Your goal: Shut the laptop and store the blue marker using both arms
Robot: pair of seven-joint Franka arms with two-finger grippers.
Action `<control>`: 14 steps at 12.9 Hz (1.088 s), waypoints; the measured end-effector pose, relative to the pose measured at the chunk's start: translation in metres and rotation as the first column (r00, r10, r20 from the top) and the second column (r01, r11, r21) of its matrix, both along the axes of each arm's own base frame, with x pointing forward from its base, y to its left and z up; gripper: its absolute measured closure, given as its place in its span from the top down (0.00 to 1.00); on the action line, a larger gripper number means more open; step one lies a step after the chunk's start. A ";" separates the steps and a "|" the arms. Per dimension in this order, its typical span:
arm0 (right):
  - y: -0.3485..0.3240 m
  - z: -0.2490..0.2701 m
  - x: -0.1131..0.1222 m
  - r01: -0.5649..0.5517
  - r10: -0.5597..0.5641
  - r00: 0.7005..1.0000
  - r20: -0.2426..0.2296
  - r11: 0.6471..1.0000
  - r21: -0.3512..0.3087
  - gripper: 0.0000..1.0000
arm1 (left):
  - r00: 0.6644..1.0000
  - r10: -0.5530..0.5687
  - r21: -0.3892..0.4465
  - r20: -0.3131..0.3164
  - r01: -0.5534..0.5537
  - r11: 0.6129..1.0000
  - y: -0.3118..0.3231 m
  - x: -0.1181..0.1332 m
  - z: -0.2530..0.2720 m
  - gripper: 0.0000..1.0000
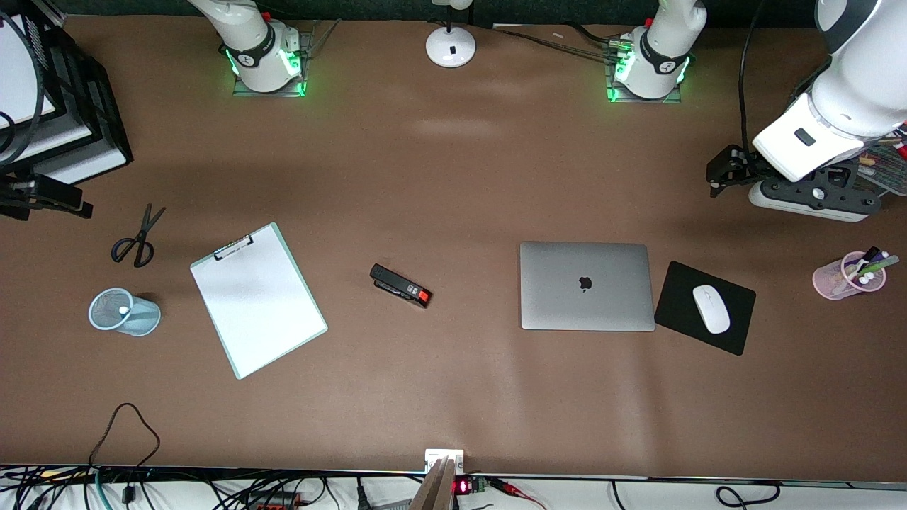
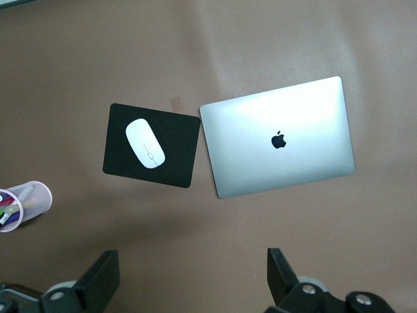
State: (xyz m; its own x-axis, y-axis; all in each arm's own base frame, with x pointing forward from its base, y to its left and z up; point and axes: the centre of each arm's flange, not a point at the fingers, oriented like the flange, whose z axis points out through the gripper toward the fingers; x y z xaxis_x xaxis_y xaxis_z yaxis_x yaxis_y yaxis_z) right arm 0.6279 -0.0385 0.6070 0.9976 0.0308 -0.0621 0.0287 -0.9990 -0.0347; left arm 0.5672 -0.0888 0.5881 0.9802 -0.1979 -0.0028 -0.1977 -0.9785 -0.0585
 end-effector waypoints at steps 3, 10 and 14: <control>0.003 0.000 -0.004 0.072 -0.072 0.997 -0.002 0.997 -0.017 1.00 | 1.000 0.000 0.000 0.000 0.000 1.000 0.000 0.000 0.000 1.00; 0.006 0.002 -0.031 0.094 -0.093 0.994 0.053 0.995 -0.017 1.00 | 1.000 0.000 0.000 -0.001 0.000 1.000 0.000 0.000 0.000 1.00; 0.005 0.004 -0.032 0.096 -0.095 0.994 0.058 0.995 -0.017 1.00 | 1.000 0.000 0.000 -0.001 0.000 1.000 0.000 0.000 0.000 1.00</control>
State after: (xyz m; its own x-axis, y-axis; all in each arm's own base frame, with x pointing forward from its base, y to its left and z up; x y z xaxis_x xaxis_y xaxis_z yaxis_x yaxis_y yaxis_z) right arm 0.5963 -0.0334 0.6106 0.9979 -0.0652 -0.0046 -0.0653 -0.9977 -0.0156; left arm 0.5671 -0.0885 0.5880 0.9803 -0.1974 -0.0042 -0.1973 -0.9786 -0.0584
